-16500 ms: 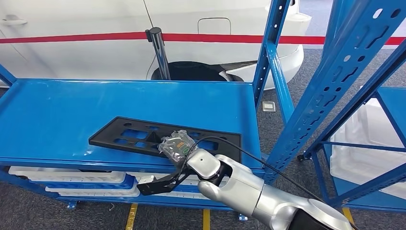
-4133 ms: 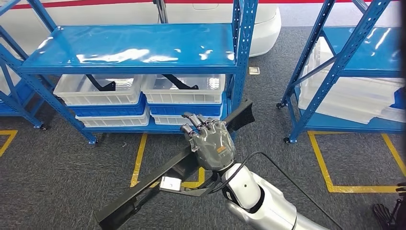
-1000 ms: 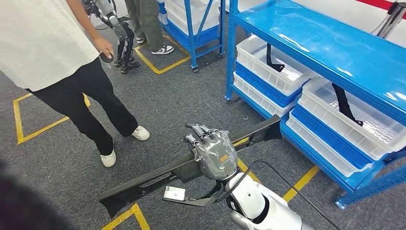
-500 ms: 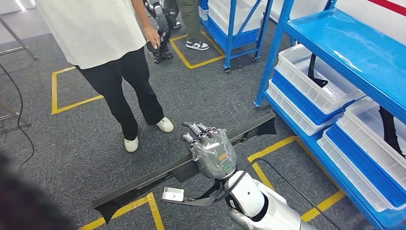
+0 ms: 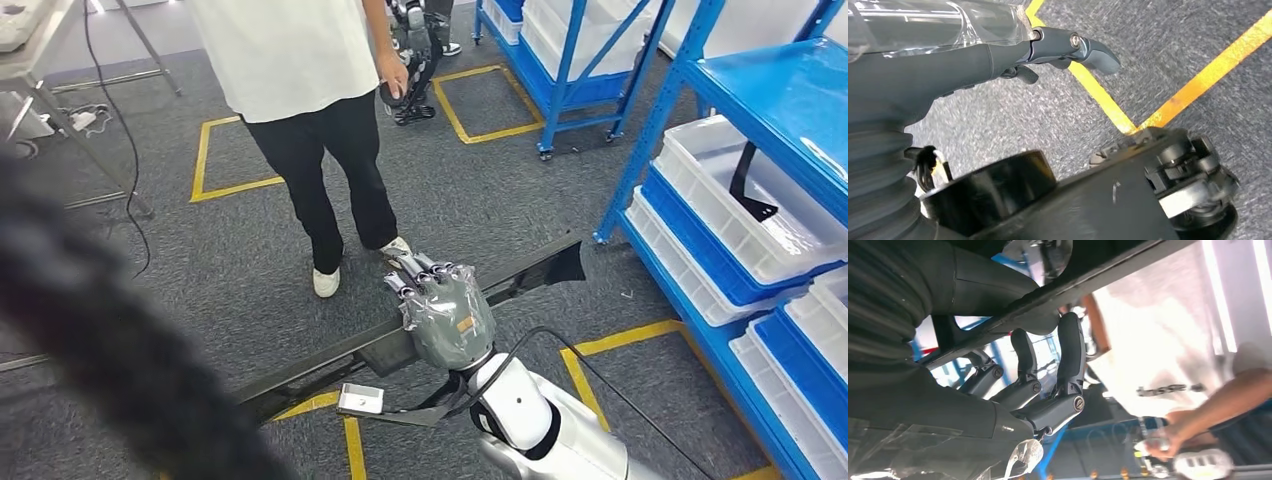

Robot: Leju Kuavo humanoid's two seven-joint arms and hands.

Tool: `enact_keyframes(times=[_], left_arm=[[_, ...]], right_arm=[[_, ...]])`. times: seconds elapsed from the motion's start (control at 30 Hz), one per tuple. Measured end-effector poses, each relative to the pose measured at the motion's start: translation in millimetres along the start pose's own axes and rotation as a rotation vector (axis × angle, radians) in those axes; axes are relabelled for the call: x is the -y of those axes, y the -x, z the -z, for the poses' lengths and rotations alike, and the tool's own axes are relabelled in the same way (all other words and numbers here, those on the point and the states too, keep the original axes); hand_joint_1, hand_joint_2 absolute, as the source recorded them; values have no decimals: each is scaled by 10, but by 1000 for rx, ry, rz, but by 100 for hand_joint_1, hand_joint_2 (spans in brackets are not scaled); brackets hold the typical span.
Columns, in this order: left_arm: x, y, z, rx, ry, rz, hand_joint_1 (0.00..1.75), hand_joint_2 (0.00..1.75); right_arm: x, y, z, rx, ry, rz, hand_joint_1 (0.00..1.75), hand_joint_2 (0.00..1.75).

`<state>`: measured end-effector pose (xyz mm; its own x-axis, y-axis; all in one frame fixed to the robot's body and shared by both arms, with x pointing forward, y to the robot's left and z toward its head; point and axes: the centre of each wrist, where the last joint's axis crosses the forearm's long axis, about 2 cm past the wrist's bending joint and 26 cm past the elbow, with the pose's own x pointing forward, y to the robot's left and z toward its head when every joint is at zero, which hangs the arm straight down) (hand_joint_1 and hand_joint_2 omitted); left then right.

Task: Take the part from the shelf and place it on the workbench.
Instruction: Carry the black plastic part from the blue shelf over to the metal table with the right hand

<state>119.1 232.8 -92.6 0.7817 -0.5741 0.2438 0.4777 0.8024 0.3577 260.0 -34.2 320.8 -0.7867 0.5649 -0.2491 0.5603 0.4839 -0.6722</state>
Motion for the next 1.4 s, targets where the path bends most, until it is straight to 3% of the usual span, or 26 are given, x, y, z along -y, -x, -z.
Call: enact_keyframes(times=[1.4], left_arm=[[23, 62, -6, -20, 5, 14, 0, 175]], right_arm=[[17, -5, 6, 29, -4, -6, 175, 175]])
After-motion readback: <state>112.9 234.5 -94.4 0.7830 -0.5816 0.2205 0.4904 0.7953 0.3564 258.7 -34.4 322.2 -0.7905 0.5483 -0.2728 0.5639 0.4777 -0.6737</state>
